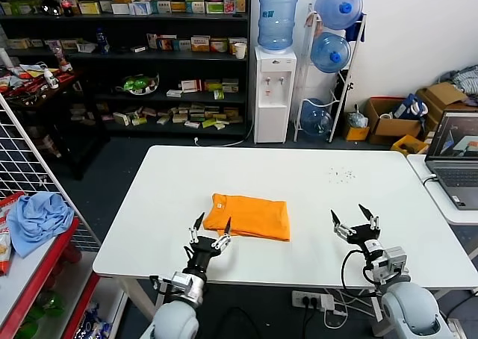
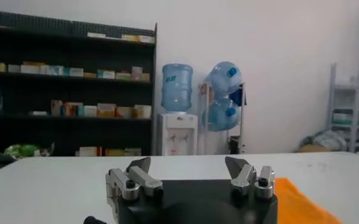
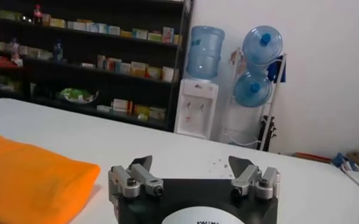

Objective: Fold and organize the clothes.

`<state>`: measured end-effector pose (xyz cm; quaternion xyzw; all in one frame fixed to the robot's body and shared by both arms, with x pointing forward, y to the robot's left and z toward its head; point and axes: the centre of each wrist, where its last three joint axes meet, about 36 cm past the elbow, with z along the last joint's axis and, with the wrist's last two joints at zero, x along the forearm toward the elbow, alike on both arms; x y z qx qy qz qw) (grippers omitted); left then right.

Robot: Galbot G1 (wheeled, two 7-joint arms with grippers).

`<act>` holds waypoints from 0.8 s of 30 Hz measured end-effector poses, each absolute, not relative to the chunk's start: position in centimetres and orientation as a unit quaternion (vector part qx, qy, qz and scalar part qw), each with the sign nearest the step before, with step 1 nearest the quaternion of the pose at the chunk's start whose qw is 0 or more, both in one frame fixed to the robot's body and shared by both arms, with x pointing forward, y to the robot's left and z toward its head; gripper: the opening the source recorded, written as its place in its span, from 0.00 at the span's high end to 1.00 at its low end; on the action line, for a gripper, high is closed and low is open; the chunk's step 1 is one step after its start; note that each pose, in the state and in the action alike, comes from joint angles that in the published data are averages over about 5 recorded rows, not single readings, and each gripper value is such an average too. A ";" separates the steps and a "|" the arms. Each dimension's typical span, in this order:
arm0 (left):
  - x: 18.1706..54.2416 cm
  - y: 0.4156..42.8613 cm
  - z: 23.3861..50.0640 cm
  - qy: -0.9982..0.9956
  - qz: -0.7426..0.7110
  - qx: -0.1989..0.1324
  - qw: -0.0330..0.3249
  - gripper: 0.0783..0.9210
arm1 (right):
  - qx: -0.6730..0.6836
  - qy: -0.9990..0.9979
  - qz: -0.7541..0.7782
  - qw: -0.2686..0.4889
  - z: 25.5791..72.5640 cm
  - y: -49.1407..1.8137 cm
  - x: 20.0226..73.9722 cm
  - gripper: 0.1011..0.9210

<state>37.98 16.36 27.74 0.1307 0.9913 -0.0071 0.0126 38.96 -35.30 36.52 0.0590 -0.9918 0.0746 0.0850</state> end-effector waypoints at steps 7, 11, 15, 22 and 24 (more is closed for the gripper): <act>38.1 20.8 27.6 0.993 0.047 0.112 0.009 0.12 | 0.038 -0.994 0.073 0.077 36.7 -35.9 38.6 0.12; 38.2 22.6 27.9 0.992 0.069 0.106 0.005 0.12 | 0.025 -0.994 0.071 0.075 37.1 -36.3 38.3 0.12; 38.6 24.2 28.7 0.991 0.088 0.100 0.000 0.12 | 0.012 -0.995 0.066 0.071 37.5 -36.4 38.0 0.12; 38.9 26.3 29.6 0.990 0.111 0.089 -0.008 0.12 | 0.000 -0.996 0.057 0.068 37.7 -36.1 37.4 0.12; 38.8 26.7 29.8 0.989 0.115 0.088 -0.009 0.12 | -0.003 -0.996 0.055 0.067 37.8 -36.1 37.3 0.12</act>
